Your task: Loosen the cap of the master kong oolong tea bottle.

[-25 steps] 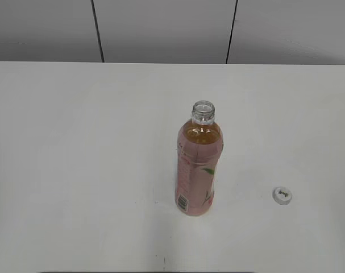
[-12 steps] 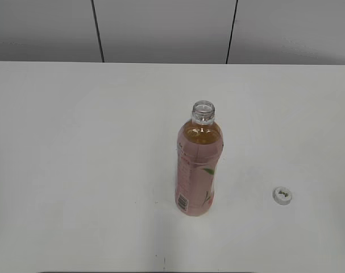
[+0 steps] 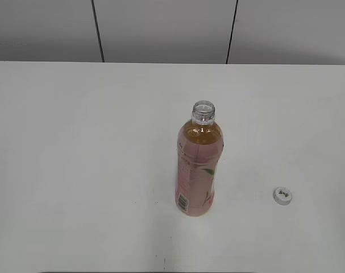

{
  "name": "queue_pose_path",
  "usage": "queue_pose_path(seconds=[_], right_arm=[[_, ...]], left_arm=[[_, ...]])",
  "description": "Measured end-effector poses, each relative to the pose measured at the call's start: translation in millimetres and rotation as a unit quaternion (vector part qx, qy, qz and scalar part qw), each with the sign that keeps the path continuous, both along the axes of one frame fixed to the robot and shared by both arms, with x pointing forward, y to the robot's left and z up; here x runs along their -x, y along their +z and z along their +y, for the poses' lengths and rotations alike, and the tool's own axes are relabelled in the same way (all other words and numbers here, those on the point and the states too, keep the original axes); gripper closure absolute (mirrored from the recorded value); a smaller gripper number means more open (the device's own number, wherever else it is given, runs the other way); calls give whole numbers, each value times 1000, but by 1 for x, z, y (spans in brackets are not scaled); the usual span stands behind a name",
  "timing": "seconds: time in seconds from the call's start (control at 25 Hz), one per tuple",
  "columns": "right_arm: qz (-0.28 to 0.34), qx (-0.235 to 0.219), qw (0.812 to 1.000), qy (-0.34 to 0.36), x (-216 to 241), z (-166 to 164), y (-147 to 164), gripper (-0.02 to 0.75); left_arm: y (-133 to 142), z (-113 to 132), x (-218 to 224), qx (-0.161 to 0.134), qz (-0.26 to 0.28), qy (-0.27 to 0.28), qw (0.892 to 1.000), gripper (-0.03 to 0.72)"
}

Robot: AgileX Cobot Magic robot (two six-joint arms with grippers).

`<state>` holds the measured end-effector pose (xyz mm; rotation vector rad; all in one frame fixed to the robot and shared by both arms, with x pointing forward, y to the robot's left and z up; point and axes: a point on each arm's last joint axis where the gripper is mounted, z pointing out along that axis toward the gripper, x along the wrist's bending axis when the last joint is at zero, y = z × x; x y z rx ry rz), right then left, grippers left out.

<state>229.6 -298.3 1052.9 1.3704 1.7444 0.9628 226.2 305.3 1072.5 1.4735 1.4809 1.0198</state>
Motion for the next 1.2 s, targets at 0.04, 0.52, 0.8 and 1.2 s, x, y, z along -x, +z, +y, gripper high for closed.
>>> queue_pose_path(seconds=[0.04,0.52,0.8,1.2], right_arm=[[0,0,1000,0,0,0,0,204],[0,0,1000,0,0,0,0,204],[0,0,1000,0,0,0,0,204],[0,0,1000,0,0,0,0,204]], left_arm=[[0,0,0,2,0,-2,1000,391],[0,-3,0,-2,0,-21,1000,408],[0,-3,0,-3,0,-21,1000,408],[0,-3,0,-3,0,-21,1000,408]])
